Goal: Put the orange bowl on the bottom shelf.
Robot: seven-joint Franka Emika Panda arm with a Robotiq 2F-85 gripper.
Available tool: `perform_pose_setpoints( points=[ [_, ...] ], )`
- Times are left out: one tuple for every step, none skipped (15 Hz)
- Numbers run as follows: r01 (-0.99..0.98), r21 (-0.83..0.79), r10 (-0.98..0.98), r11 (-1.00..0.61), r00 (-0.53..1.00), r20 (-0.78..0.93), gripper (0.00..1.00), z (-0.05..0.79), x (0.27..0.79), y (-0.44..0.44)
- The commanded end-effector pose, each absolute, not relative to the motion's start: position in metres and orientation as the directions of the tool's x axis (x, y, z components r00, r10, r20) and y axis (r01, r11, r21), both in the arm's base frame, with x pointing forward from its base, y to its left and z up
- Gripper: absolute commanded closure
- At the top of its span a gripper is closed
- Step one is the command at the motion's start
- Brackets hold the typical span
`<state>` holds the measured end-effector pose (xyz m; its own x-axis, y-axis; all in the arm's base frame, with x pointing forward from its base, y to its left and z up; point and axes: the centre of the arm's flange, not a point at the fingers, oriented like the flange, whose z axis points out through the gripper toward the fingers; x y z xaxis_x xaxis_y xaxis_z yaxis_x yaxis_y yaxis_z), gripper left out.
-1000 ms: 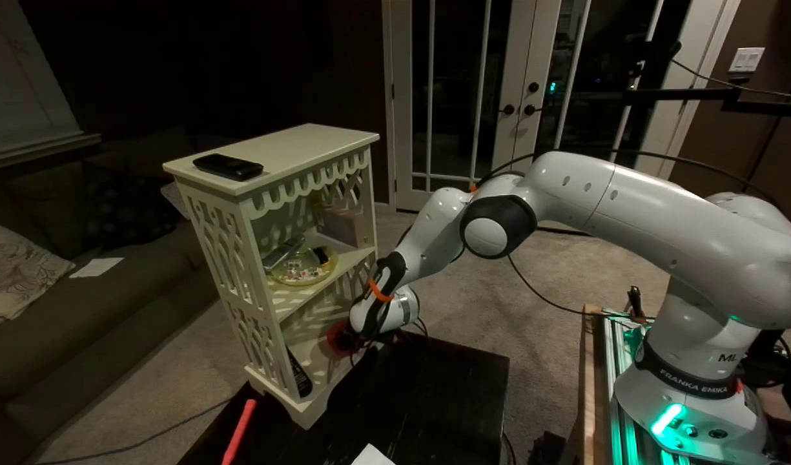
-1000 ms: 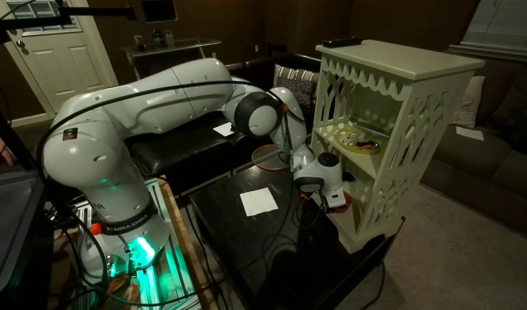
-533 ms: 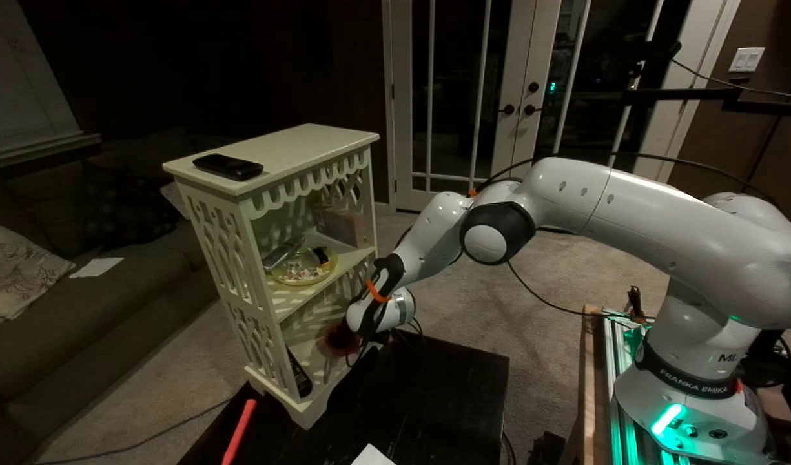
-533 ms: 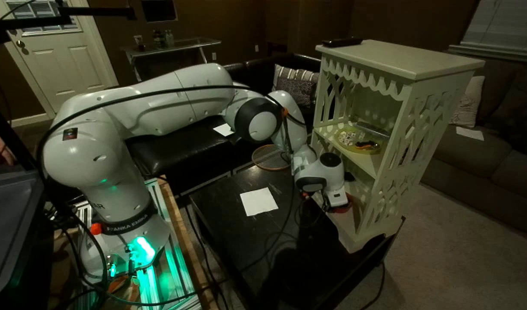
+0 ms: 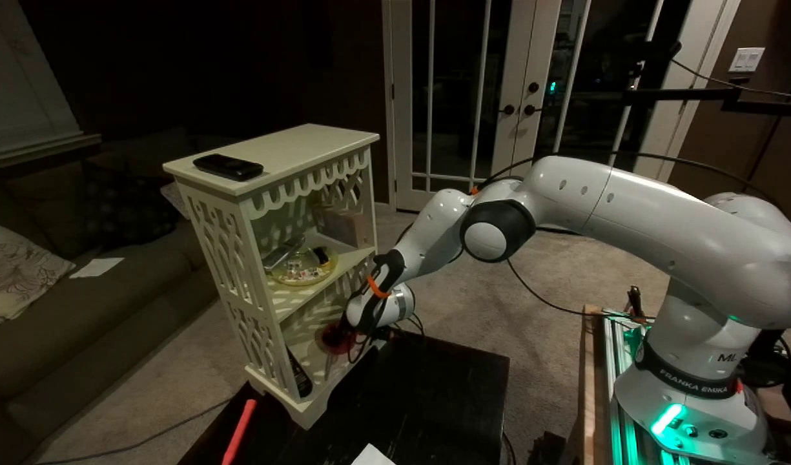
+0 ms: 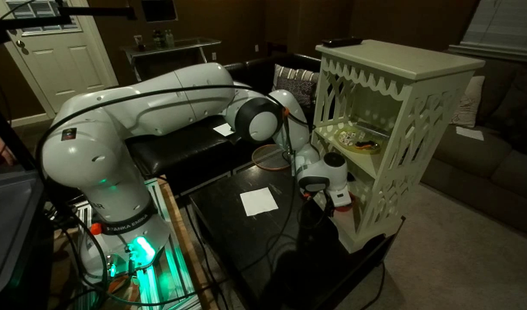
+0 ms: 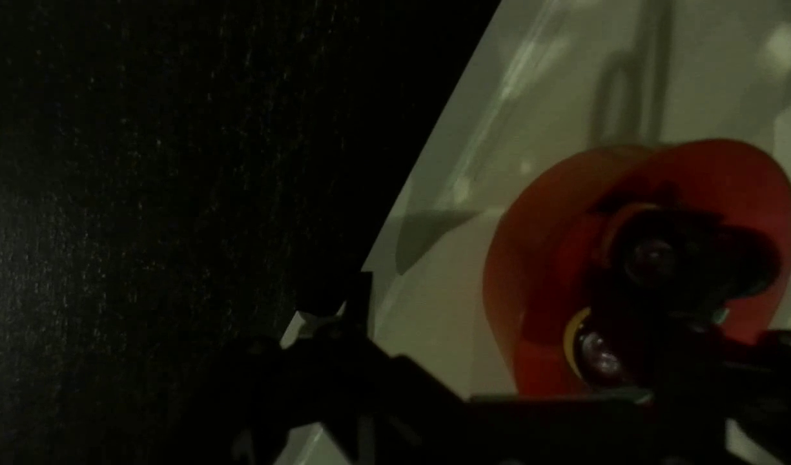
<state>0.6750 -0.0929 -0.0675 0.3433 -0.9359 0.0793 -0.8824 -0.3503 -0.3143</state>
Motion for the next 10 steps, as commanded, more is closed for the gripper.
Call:
perform_pose_setpoints(
  points=[
    [-0.869,-0.297,-0.917,-0.396,0.394,0.069,0.00,-0.039,0.664,-0.111],
    [-0.864,-0.293,-0.910,-0.410,0.410,0.065,0.00,-0.033,0.662,-0.116],
    [-0.852,-0.269,-0.891,-0.450,0.449,0.066,0.00,-0.027,0.656,-0.121],
    [-0.836,-0.250,-0.870,-0.489,0.487,0.074,0.00,-0.024,0.651,-0.124],
    [-0.799,-0.243,-0.832,-0.550,0.550,0.073,0.00,-0.020,0.642,-0.129],
    [-0.770,-0.237,-0.802,-0.592,0.592,0.081,0.00,-0.017,0.634,-0.133],
    [-0.739,-0.228,-0.770,-0.634,0.632,0.089,0.00,-0.013,0.623,-0.139],
    [-0.703,-0.226,-0.733,-0.675,0.673,0.095,0.00,-0.011,0.613,-0.146],
    [-0.665,-0.221,-0.695,-0.714,0.713,0.098,0.00,-0.009,0.603,-0.152],
    [-0.627,-0.213,-0.654,-0.749,0.750,0.094,0.00,-0.006,0.594,-0.159]
  ],
)
